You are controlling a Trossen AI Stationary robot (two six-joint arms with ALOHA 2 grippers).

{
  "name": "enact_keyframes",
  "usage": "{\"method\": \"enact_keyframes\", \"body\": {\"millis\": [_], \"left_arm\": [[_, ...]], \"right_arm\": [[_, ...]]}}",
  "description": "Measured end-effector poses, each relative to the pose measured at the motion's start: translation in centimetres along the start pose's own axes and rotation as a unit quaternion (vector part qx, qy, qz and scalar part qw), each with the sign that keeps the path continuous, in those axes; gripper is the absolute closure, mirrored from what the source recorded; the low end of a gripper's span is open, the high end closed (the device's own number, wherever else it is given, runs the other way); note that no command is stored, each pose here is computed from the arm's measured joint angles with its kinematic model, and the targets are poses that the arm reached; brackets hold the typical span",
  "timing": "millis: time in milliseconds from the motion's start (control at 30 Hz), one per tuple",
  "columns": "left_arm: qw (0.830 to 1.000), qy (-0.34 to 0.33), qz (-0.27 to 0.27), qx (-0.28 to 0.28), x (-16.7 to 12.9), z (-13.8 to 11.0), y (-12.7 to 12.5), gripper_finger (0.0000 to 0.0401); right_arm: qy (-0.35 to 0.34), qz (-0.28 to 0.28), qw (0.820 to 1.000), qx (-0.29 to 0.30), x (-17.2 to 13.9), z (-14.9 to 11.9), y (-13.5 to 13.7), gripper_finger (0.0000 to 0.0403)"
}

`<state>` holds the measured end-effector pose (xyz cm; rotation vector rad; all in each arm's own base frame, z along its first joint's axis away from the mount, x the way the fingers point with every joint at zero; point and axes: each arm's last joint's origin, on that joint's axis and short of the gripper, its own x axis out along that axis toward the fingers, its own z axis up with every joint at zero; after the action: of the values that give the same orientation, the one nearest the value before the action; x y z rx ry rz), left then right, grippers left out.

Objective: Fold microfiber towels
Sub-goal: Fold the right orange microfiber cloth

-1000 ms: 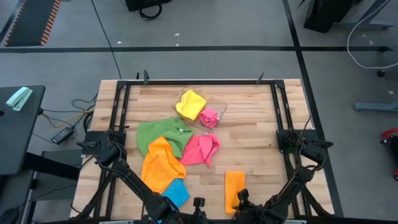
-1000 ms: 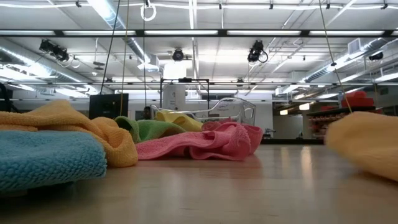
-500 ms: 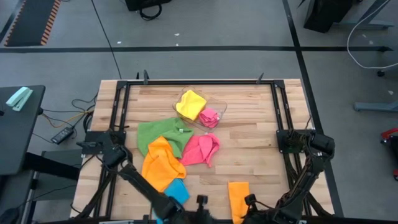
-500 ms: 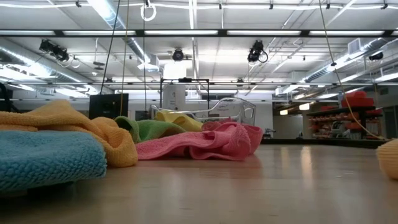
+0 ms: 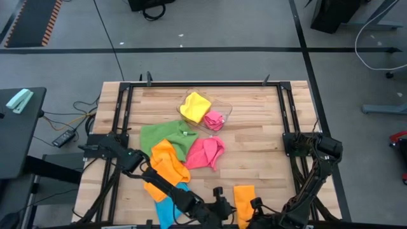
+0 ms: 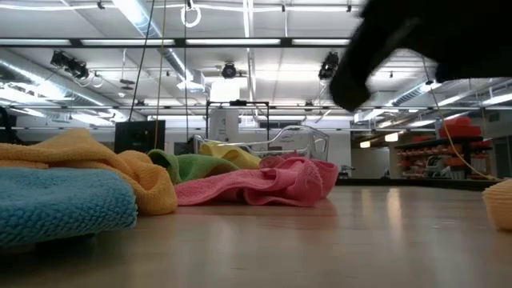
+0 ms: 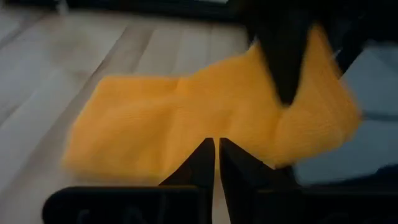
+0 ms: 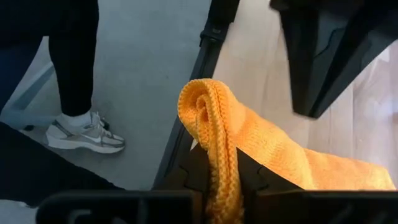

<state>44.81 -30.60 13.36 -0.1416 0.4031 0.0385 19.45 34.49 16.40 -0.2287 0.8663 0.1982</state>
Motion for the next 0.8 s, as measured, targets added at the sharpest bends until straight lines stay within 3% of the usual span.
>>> {"method": "enact_keyframes", "body": {"millis": [200,567,800], "left_arm": [[0.999,-0.033,-0.007,-0.007,1.8,-1.9,0.3,0.0383],[0.999,-0.035,0.010,-0.027,2.8,-1.9,1.5,0.0384],[0.998,-0.004,-0.048,-0.035,4.0,-3.3,2.1,0.0389]], "right_arm": [[-0.001,-0.005,1.000,0.000,0.0,0.0,-0.1,0.0362],[-0.003,-0.011,1.000,0.013,0.1,0.1,-0.2,0.0362],[0.008,-0.024,0.999,0.047,0.3,0.1,-0.8,0.0362]]}}
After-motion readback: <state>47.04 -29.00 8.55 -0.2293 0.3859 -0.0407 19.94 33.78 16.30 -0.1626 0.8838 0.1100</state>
